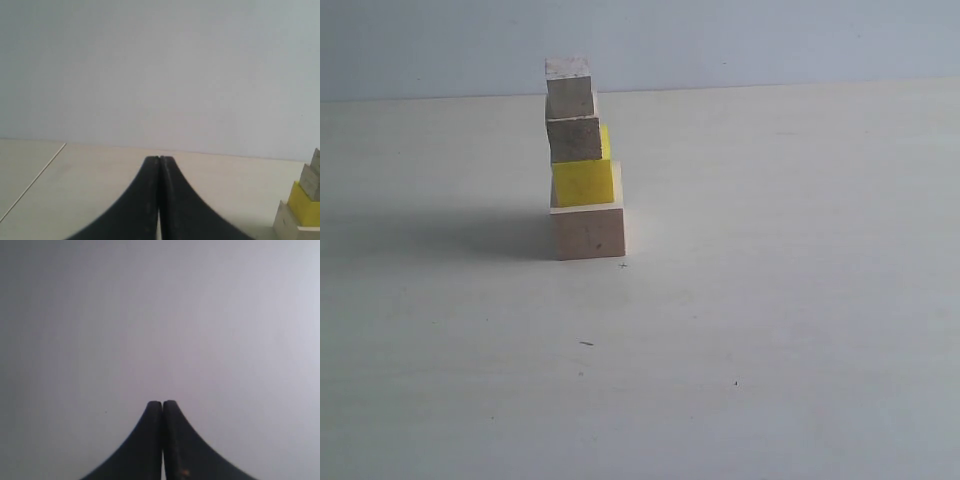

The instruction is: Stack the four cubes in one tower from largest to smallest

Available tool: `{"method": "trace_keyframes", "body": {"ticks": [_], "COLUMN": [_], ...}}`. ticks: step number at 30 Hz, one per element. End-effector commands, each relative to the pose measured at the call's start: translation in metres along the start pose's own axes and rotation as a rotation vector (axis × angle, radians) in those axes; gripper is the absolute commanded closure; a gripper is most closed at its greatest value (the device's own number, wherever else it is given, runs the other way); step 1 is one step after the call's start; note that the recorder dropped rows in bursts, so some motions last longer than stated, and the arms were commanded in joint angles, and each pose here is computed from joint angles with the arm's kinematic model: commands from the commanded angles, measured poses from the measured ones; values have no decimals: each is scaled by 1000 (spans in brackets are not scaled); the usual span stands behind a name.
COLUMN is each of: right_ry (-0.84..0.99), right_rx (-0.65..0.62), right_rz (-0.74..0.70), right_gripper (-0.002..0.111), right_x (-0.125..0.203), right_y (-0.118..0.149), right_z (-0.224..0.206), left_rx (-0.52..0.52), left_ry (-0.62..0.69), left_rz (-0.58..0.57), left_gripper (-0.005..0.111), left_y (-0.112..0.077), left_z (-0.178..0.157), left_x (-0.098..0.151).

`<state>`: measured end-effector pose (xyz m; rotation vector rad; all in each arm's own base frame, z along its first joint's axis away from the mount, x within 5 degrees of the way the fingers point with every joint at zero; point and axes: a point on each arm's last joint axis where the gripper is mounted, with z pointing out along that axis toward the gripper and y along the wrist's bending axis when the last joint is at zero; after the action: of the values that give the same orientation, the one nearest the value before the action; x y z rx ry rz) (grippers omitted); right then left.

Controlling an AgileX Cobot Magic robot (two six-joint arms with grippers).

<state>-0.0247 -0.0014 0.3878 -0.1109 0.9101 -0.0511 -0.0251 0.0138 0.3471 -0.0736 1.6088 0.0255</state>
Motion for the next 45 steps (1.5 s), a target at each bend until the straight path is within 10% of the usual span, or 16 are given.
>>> {"method": "trace_keyframes", "body": {"ticks": [1, 13, 18, 25, 45], "right_ry": [-2, 435, 440, 450, 450], "right_rx": [-5, -254, -272, -260, -262], "right_rz": [126, 172, 187, 257, 255], "right_gripper": [108, 108, 108, 108, 108], "right_x": [0, 138, 139, 139, 139], "right_y": [1, 40, 42, 42, 43], "right_z": [0, -24, -25, -25, -25], "left_rx": [-4, 96, 120, 136, 132], "left_ry": [95, 267, 78, 125, 50], "left_rz": [-7, -98, -115, -144, -106], "left_gripper": [107, 107, 107, 107, 107], "left_y": [0, -13, -14, -18, -18], "left_z": [0, 27, 31, 55, 65], "left_x": [9, 54, 38, 76, 88]}}
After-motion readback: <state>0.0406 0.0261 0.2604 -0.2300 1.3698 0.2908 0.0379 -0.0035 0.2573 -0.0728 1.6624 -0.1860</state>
